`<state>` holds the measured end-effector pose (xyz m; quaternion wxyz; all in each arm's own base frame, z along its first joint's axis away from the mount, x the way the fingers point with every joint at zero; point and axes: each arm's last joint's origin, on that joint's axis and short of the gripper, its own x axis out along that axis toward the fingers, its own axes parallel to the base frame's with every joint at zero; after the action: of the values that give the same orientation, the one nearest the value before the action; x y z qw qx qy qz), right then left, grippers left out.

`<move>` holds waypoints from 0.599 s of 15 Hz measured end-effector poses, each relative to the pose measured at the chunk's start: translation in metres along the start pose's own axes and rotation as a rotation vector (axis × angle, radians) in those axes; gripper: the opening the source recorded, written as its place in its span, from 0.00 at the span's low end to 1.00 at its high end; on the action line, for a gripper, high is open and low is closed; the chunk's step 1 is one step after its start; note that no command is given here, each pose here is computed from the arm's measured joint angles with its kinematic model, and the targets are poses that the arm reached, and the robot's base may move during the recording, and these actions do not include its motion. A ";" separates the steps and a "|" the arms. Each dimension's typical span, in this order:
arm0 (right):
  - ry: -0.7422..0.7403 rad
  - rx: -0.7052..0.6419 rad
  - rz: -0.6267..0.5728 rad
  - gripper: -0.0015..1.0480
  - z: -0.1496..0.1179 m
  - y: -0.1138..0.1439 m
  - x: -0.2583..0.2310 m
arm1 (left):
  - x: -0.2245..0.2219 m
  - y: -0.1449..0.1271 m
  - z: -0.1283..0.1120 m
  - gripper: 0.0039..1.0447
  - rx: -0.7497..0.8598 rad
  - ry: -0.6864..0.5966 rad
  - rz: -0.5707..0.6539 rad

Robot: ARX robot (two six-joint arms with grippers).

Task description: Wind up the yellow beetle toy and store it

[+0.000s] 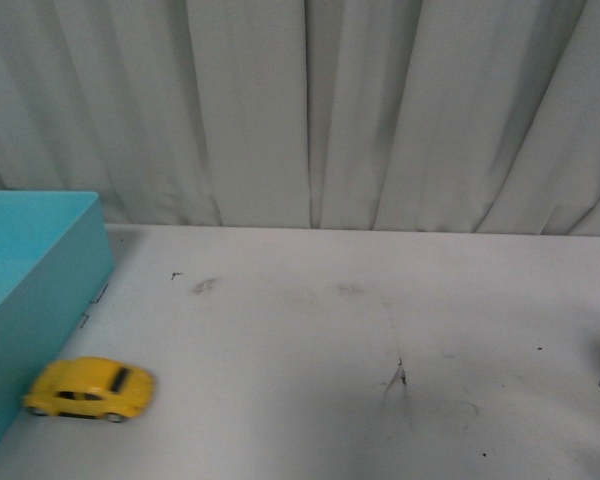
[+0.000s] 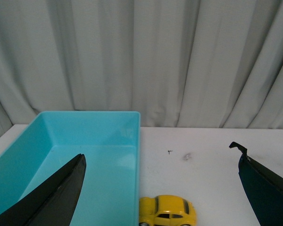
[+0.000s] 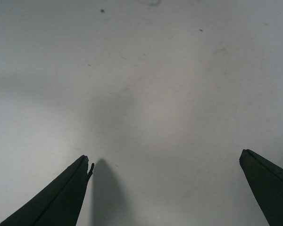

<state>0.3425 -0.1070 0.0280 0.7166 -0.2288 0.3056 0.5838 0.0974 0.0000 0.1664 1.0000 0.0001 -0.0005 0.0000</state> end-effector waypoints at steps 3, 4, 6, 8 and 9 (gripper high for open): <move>-0.157 0.058 0.072 0.94 0.021 0.008 0.010 | 0.000 0.000 0.000 0.94 0.000 0.000 0.000; -0.237 0.053 0.066 0.94 0.036 0.009 0.004 | 0.000 0.000 0.000 0.94 0.000 0.000 0.000; -0.383 -0.011 -0.006 0.94 0.069 0.008 -0.022 | 0.000 0.000 0.000 0.94 0.000 0.000 0.000; -0.516 -0.098 -0.086 0.94 0.091 0.011 -0.042 | 0.000 0.000 0.000 0.94 0.000 0.000 0.000; -0.564 -0.081 -0.083 0.94 0.094 0.014 -0.045 | 0.000 0.000 0.000 0.94 0.000 0.000 0.000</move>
<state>0.3386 -0.0708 0.1273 0.7868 -0.0980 0.0612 0.6063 0.0974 0.0000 0.1664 1.0000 0.0001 -0.0005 0.0000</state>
